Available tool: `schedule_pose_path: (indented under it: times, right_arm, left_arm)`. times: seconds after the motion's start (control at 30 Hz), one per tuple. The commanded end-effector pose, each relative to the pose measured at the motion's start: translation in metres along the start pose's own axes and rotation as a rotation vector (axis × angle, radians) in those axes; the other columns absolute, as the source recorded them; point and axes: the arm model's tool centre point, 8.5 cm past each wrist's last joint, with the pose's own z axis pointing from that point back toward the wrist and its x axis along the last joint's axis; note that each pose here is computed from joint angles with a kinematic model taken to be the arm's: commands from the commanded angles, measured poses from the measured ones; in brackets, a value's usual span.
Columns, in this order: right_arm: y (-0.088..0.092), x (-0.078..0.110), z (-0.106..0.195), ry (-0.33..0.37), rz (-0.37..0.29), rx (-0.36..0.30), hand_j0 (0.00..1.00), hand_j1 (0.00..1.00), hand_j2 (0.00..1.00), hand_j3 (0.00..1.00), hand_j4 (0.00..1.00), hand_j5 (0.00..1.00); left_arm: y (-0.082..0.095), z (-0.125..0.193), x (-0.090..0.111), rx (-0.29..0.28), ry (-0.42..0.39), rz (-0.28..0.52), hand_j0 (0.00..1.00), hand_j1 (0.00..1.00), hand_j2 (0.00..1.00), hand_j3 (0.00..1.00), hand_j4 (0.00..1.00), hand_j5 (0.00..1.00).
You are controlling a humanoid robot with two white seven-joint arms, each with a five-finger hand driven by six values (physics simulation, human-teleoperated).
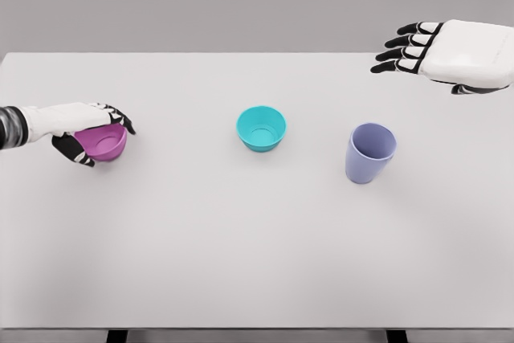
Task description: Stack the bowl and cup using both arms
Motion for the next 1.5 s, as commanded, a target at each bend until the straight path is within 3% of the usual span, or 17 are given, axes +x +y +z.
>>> schedule_pose_path:
  times: [0.0, 0.13, 0.7, 1.47]
  right_arm:
    - [0.0, -0.001, 0.002, 0.006, -0.005, 0.002, 1.0, 1.0, 1.0, 1.0, 1.0, 1.0]
    - [0.001, -0.002, 0.001, 0.006, -0.009, 0.0, 1.0, 1.0, 1.0, 1.0, 1.0, 1.0]
    - [0.001, -0.002, 0.0, 0.005, -0.009, -0.001, 1.0, 1.0, 1.0, 1.0, 1.0, 1.0]
    - [0.001, -0.002, 0.0, 0.004, -0.009, -0.002, 1.0, 1.0, 1.0, 1.0, 1.0, 1.0]
  left_arm:
    - [0.002, 0.001, 0.001, 0.008, -0.003, 0.006, 0.68, 0.68, 0.68, 0.68, 0.68, 0.68]
    - [0.006, 0.002, 0.005, 0.017, -0.011, -0.005, 0.66, 0.66, 0.66, 0.66, 0.66, 0.66]
    - [0.041, 0.007, 0.059, 0.09, -0.131, -0.137, 0.64, 0.64, 0.64, 0.64, 0.64, 0.64]
    - [0.069, -0.04, 0.134, 0.16, -0.293, -0.203, 0.63, 0.63, 0.63, 0.63, 0.63, 0.63]
